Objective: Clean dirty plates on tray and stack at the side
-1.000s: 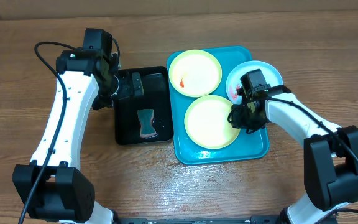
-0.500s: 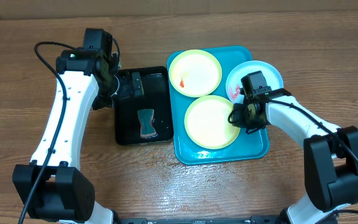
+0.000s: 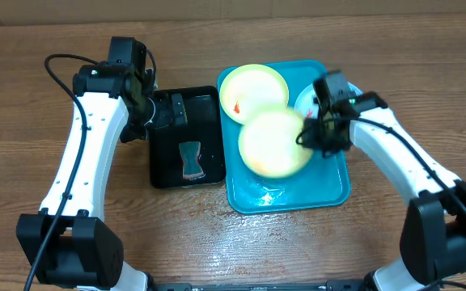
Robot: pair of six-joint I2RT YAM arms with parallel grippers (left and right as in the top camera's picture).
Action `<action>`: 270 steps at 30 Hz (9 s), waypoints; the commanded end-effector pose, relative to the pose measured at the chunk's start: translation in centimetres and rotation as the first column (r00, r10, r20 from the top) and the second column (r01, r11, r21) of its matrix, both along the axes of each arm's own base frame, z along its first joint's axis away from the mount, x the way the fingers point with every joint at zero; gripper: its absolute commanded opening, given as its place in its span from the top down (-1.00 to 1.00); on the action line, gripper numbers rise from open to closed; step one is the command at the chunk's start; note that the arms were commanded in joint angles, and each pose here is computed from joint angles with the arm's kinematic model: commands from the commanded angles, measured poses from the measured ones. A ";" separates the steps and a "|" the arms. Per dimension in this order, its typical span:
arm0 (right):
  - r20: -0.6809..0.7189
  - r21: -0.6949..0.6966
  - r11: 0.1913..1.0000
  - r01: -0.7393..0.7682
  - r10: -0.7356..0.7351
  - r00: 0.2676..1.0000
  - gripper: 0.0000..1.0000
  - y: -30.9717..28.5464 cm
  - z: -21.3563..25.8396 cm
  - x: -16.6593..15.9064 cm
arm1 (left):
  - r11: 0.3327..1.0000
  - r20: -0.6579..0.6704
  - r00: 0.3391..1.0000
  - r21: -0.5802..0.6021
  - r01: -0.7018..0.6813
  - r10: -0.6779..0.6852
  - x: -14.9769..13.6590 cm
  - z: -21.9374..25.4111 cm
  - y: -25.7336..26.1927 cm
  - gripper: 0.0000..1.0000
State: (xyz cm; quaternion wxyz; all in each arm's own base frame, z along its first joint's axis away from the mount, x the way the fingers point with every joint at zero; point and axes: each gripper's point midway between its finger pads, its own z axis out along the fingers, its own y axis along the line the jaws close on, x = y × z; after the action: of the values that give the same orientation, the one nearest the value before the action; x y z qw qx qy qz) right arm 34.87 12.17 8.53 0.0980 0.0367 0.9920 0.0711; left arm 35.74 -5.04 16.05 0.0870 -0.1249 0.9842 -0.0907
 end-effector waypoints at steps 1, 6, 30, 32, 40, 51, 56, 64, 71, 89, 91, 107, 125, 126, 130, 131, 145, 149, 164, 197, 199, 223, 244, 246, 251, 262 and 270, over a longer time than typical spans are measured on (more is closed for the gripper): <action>0.194 -0.029 0.997 -0.075 0.079 0.978 0.92 2.3 5.8 2.7 | 1.000 0.018 1.000 -0.002 0.021 -0.021 0.2 0.4 -0.3 -1.00; 0.393 -0.039 0.988 -0.148 0.151 0.907 0.92 7.5 9.0 5.1 | 1.000 0.018 1.000 -0.002 0.021 -0.021 0.2 0.4 -0.3 -1.00; 0.670 -0.328 0.944 -0.028 0.253 0.698 0.92 14.4 13.1 4.2 | 1.000 0.018 1.000 -0.002 0.021 -0.021 0.2 0.4 -0.3 -1.00; 0.679 -0.342 0.940 -0.009 0.254 0.689 0.92 14.3 13.4 4.1 | 1.000 0.018 1.000 -0.002 0.021 -0.021 0.2 0.4 -0.3 -1.00; 0.689 -0.385 0.923 -0.003 0.290 0.664 0.92 14.8 14.0 3.5 | 1.000 0.018 1.000 -0.002 0.021 -0.021 0.2 0.4 -0.3 -1.00; 0.671 -0.458 0.886 -0.070 0.397 0.627 0.92 16.4 14.3 2.5 | 1.000 0.018 1.000 -0.002 0.021 -0.021 0.2 0.4 -0.3 -1.00; 0.676 -0.478 0.876 -0.059 0.411 0.611 0.92 16.7 14.7 2.0 | 1.000 0.018 1.000 -0.002 0.021 -0.021 0.2 0.4 -0.3 -0.99; 0.669 -0.512 0.857 -0.066 0.445 0.595 0.92 17.1 15.0 1.5 | 1.000 0.018 1.000 -0.002 0.021 -0.021 0.2 0.4 -0.3 -1.00; 0.671 -0.551 0.834 -0.030 0.465 0.578 0.92 16.6 15.7 1.8 | 1.000 0.018 1.000 -0.002 0.021 -0.021 0.2 0.4 -0.3 -1.00; 0.669 -0.595 0.803 -0.026 0.512 0.538 0.92 16.9 16.8 2.3 | 1.000 0.018 1.000 -0.002 0.021 -0.021 0.2 0.4 -0.3 -0.99; 0.670 -0.609 0.793 -0.010 0.522 0.528 0.92 16.9 17.2 2.4 | 1.000 0.018 1.000 -0.002 0.021 -0.021 0.2 0.4 -0.3 -0.99; 0.695 -0.603 0.797 0.016 0.516 0.500 0.92 17.4 18.1 2.2 | 1.000 0.018 1.000 -0.002 0.021 -0.021 0.2 0.4 -0.3 -0.99; 0.452 0.077 0.986 -0.146 0.096 0.887 0.93 14.2 10.3 3.7 | 1.000 0.018 1.000 -0.002 0.021 -0.021 0.2 0.4 -0.3 -1.00; 0.428 0.138 0.978 -0.156 0.083 0.900 0.93 13.8 10.8 3.9 | 1.000 0.018 1.000 -0.002 0.021 -0.021 0.2 0.4 -0.3 -1.00; 0.362 0.373 0.924 -0.080 -0.066 0.930 0.93 8.9 13.9 6.0 | 1.000 0.018 1.000 -0.002 0.021 -0.021 0.2 0.4 -0.3 -1.00; 0.348 0.408 0.912 -0.043 -0.111 0.931 0.93 7.0 14.4 6.6 | 1.000 0.018 1.000 -0.002 0.021 -0.021 0.2 0.4 -0.3 -0.99; 0.050 0.089 0.578 0.811 -0.816 0.576 0.93 -25.5 7.0 -0.1 | 1.000 0.018 1.000 -0.002 0.021 -0.021 0.2 0.4 -0.3 -1.00; -0.006 0.042 0.460 0.887 -0.887 0.461 0.93 -29.5 3.9 -3.4 | 1.000 0.018 1.000 -0.002 0.021 -0.021 0.2 0.4 -0.3 -1.00; -0.157 -0.055 0.488 0.871 -0.866 0.476 0.92 -25.9 -5.5 -7.7 | 1.000 0.018 1.000 -0.002 0.021 -0.021 0.2 0.4 -0.3 -0.99; -0.019 0.044 0.990 0.134 -0.133 0.991 -0.08 -8.9 -7.7 -5.0 | 1.000 0.018 1.000 -0.002 0.021 -0.021 0.2 0.4 -0.3 -0.99; -0.031 0.051 0.993 0.110 -0.109 0.994 0.05 -8.1 -8.1 -5.5 | 1.000 0.018 1.000 -0.002 0.021 -0.021 0.2 0.4 -0.3 -1.00; 0.051 0.018 0.997 0.077 -0.078 0.996 0.14 -4.3 -1.4 -3.4 | 1.000 0.018 1.000 -0.002 0.021 -0.021 0.2 0.4 -0.3 -1.00; 0.345 -0.026 0.968 0.249 -0.225 0.911 -0.30 -12.2 -2.2 8.9 | 0.995 0.019 1.000 -0.099 0.006 -0.004 0.4 0.8 -1.9 -1.00; 0.330 -0.035 0.972 0.233 -0.208 0.921 -0.30 -12.1 -2.9 8.8 | 0.995 0.018 1.000 -0.098 0.006 -0.004 0.4 0.8 -1.9 -0.99; 0.313 -0.046 0.970 0.239 -0.213 0.926 0.01 -12.3 -3.6 8.6 | 0.995 0.018 1.000 -0.098 0.006 -0.004 0.4 0.8 -1.9 -1.00; 0.252 -0.062 0.970 0.235 -0.213 0.944 0.62 -12.3 -4.9 7.0 | 0.995 0.019 1.000 -0.098 0.006 -0.004 0.4 0.8 -1.9 -0.99; 0.225 -0.068 0.971 0.231 -0.211 0.951 0.92 -12.2 -3.2 6.2 | 0.995 0.019 1.000 -0.098 0.006 -0.004 0.4 0.8 -1.9 -0.99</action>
State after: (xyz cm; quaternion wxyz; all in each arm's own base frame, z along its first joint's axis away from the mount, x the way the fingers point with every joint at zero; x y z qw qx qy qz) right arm 40.99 -0.10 3.51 0.2077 0.1360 0.9685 0.0171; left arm 35.95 -6.33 16.36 0.0858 -0.1221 0.9804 -0.1287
